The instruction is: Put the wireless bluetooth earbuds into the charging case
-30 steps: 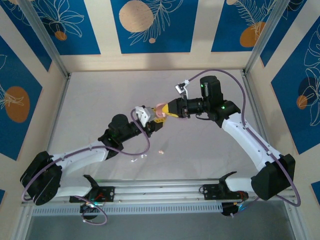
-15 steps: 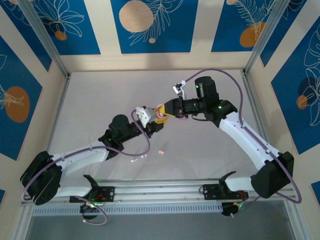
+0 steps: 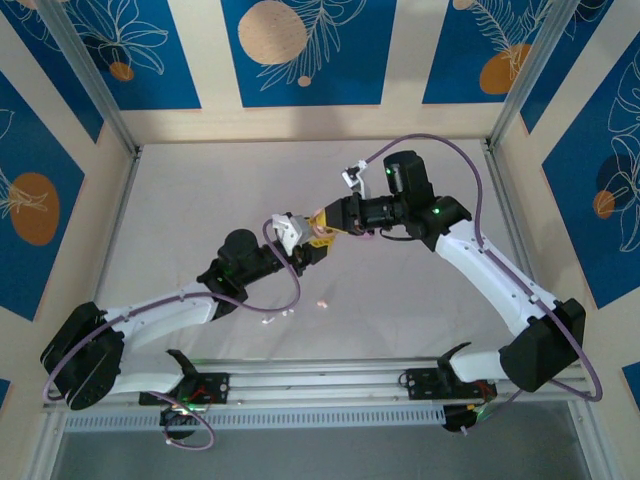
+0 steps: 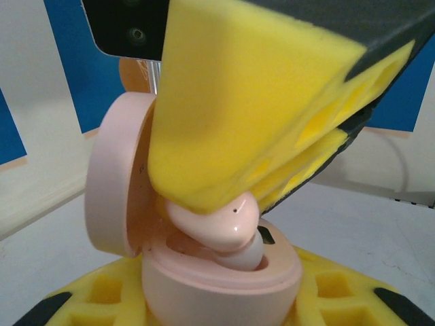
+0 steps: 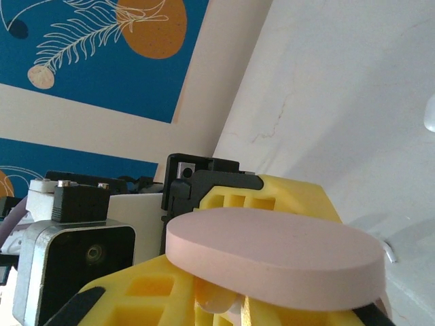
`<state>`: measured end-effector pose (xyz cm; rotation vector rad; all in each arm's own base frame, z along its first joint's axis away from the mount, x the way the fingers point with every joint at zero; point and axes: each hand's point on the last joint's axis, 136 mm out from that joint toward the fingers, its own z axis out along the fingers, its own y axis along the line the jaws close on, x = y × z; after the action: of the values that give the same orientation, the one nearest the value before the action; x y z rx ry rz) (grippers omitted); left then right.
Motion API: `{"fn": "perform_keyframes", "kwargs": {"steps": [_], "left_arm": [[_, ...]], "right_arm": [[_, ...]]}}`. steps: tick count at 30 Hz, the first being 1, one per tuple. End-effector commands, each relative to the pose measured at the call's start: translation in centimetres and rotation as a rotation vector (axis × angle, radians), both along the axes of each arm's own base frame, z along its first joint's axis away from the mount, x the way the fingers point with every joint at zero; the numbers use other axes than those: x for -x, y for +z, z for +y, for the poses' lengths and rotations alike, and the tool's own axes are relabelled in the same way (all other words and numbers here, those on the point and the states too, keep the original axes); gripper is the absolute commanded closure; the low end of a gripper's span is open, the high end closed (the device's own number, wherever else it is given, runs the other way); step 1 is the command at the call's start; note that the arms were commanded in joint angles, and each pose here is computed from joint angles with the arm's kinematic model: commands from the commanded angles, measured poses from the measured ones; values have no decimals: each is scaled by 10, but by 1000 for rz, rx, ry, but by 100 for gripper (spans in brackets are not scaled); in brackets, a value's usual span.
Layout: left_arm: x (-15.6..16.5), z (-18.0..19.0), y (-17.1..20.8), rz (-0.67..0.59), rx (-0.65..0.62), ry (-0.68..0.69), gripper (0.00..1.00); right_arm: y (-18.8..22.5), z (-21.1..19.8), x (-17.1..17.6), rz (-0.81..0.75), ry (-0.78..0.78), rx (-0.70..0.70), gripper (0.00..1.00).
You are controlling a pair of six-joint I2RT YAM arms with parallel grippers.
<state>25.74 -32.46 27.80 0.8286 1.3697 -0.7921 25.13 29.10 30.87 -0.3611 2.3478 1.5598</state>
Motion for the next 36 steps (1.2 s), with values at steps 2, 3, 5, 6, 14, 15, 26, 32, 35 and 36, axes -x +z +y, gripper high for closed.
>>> {"fn": "perform_keyframes", "kwargs": {"steps": [2, 3, 5, 6, 14, 15, 26, 32, 35, 36], "left_arm": [[4, -1, 38, -88, 92, 0, 77], [4, -1, 39, -87, 93, -2, 77], [4, -1, 40, -88, 96, -1, 77], [4, -1, 39, -87, 96, -3, 77], [6, -2, 40, -87, 100, -12, 77], [6, -2, 40, -86, 99, -13, 77], [7, -2, 40, -84, 96, -13, 77], [6, 1, 38, -83, 90, -1, 77], [6, 3, 37, -82, 86, 9, 77], [6, 4, 38, -84, 86, 11, 77]], "right_arm": [[-9, -2, 3, 13, 1, 59, 76], [-10, -3, 3, 13, 1, 66, 75], [-13, -4, 4, 14, -4, 82, 75], [-13, -5, 3, 14, -5, 89, 75], [-11, -5, 3, 12, -2, 89, 73], [-12, -5, 3, 13, -3, 90, 73], [-3, -4, 4, -4, -1, 81, 69], [8, -11, 2, -58, -39, 80, 60], [19, -16, 4, -100, -48, 60, 54], [23, -18, 5, -115, -51, 53, 53]]}}
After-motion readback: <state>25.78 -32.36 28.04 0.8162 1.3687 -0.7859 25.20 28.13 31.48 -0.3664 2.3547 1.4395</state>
